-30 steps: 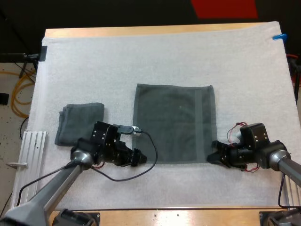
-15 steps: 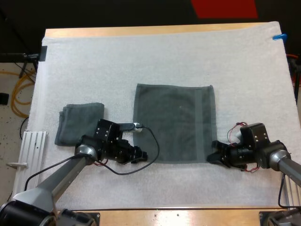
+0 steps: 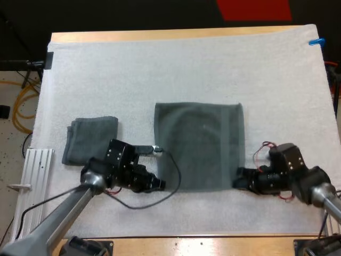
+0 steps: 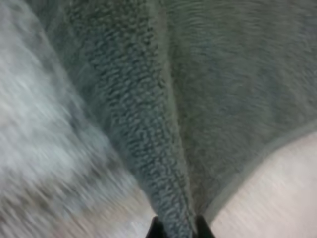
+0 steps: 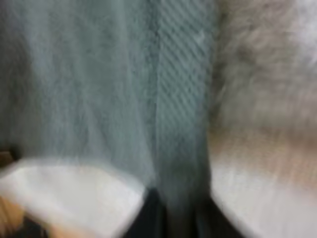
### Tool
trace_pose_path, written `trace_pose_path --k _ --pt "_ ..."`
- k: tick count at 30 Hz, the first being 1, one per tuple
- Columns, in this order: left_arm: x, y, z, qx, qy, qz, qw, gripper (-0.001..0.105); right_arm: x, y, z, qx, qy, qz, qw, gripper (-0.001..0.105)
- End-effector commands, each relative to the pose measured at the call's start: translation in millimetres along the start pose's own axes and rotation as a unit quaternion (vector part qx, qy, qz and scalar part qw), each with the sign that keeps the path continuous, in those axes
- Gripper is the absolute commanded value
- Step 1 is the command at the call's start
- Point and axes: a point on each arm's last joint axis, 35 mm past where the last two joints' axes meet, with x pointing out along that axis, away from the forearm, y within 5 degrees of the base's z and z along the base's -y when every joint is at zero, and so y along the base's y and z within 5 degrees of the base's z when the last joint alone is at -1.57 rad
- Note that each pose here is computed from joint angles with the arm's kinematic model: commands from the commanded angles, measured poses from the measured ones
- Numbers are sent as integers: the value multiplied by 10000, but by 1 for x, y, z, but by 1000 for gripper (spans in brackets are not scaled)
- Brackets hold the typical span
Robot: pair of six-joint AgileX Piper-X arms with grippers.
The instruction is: Pick towel from pile fold and stack
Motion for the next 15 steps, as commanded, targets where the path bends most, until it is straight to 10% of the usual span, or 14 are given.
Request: trace_pose_path --k 1,15 --pt "-5 -5 -7 42 126 -76 9999 0 -4 7 -4 -47 -34 -45 10000 0" --pt "-21 -9 15 5 -879 -599 9943 0 -7 37 -4 638 -1157 -265 9909 0"
